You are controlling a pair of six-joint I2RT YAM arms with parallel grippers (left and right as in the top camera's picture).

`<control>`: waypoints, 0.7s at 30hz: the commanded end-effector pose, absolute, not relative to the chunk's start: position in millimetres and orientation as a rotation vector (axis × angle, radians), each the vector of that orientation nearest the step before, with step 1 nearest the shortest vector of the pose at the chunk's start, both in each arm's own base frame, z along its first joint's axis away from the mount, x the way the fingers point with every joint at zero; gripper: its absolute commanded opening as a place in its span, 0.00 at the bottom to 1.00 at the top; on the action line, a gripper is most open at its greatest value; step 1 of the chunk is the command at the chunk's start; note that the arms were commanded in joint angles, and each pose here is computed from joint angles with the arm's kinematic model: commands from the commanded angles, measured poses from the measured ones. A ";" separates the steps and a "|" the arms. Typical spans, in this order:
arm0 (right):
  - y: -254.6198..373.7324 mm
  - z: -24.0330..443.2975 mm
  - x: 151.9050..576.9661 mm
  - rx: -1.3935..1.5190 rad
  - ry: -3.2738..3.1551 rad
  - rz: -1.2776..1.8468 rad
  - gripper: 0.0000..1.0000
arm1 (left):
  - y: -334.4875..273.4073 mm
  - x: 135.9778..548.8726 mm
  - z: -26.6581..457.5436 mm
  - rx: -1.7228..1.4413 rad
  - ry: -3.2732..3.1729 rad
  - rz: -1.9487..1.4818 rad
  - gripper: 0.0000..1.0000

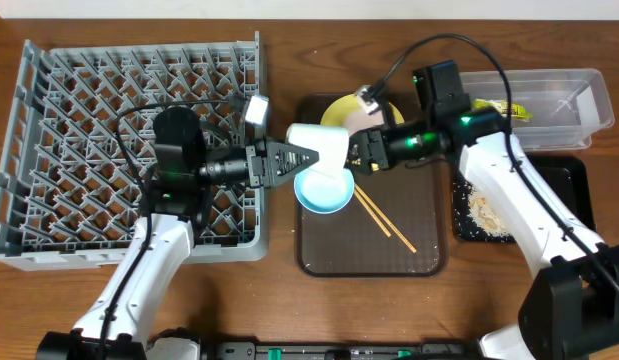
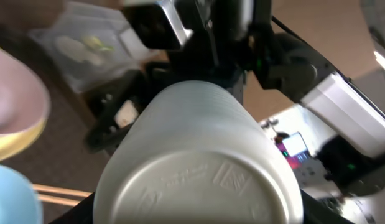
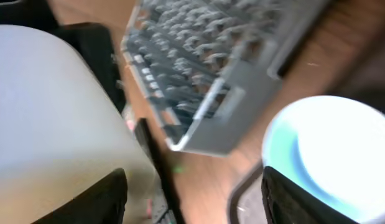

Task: Sort waste into correct bins and load items into the dishwasher rack
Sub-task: 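Carry the cup left with the left gripper and lower it into the rack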

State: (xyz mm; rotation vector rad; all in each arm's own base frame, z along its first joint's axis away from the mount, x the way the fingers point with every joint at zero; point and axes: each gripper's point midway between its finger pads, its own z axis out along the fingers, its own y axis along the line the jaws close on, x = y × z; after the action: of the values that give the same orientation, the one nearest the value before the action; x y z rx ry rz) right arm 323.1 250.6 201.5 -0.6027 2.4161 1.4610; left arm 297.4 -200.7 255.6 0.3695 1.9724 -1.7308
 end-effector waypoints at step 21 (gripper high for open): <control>126.1 145.1 351.2 -0.239 2.735 0.902 0.63 | -91.1 359.2 199.7 0.033 2.199 -0.809 0.29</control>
State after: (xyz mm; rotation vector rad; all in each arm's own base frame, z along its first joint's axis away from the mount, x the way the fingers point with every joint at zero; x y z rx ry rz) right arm 347.3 147.4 157.4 -0.2177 2.6819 1.1182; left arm 339.8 -122.1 181.2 0.0034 2.2423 -1.0934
